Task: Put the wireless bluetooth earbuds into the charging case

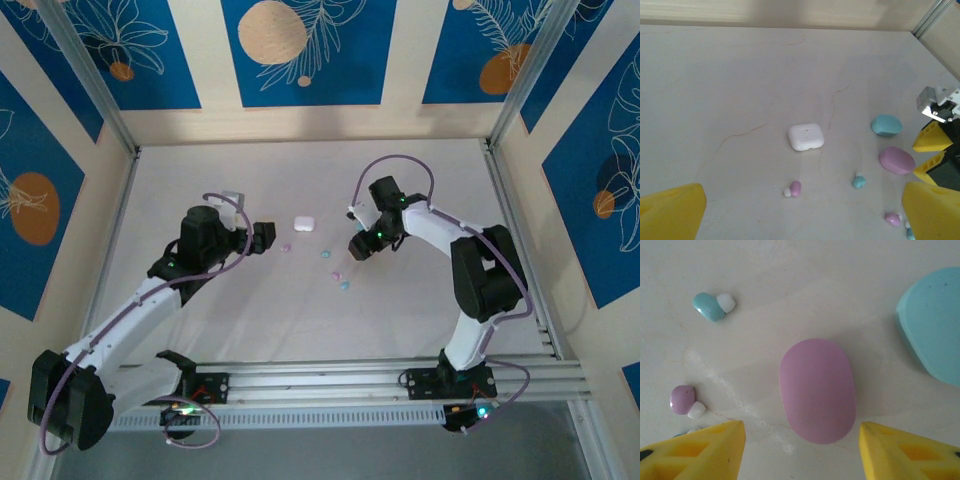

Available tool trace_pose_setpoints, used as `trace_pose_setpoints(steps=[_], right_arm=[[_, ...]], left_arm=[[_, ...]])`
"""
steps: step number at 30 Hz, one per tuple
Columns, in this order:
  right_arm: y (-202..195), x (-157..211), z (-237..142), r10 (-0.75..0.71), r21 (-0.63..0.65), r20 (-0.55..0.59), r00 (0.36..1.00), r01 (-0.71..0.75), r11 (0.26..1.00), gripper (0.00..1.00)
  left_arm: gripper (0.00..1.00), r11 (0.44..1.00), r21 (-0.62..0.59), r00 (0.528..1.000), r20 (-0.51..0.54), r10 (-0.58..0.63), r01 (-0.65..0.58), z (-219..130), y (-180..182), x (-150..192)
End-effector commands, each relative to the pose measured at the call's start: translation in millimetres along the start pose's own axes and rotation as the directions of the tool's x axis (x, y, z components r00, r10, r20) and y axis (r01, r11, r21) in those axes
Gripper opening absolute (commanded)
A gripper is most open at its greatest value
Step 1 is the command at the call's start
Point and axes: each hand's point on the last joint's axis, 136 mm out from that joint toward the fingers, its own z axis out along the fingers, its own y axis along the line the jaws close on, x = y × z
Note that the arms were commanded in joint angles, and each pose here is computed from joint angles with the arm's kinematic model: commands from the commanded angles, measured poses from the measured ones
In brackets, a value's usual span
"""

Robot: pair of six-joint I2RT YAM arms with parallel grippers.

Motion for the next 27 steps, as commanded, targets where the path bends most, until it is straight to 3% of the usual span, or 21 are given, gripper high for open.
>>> trace_pose_setpoints(steps=[1, 15, 21, 27], right_arm=[[4, -1, 4, -0.033, -0.032, -0.020, 0.999, 0.032, 0.999, 0.62], [1, 4, 31, -0.088, -0.029, -0.094, 0.992, 0.086, 0.996, 0.61], [1, 12, 40, -0.105, -0.024, -0.121, 0.987, 0.103, 0.994, 0.55], [7, 2, 30, -0.123, -0.006, -0.077, 0.989, 0.123, 0.992, 0.42]], left_arm=[[1.00, 1.000, 0.011, 1.000, 0.009, 0.025, -0.025, -2, -3, -10], [1.00, 1.000, -0.010, 1.000, 0.004, 0.016, -0.016, -4, 0, -12], [1.00, 0.998, -0.055, 0.999, -0.042, -0.009, 0.007, 0, 7, -8], [1.00, 0.990, -0.140, 0.983, -0.179, -0.038, 0.013, 6, 20, 6]])
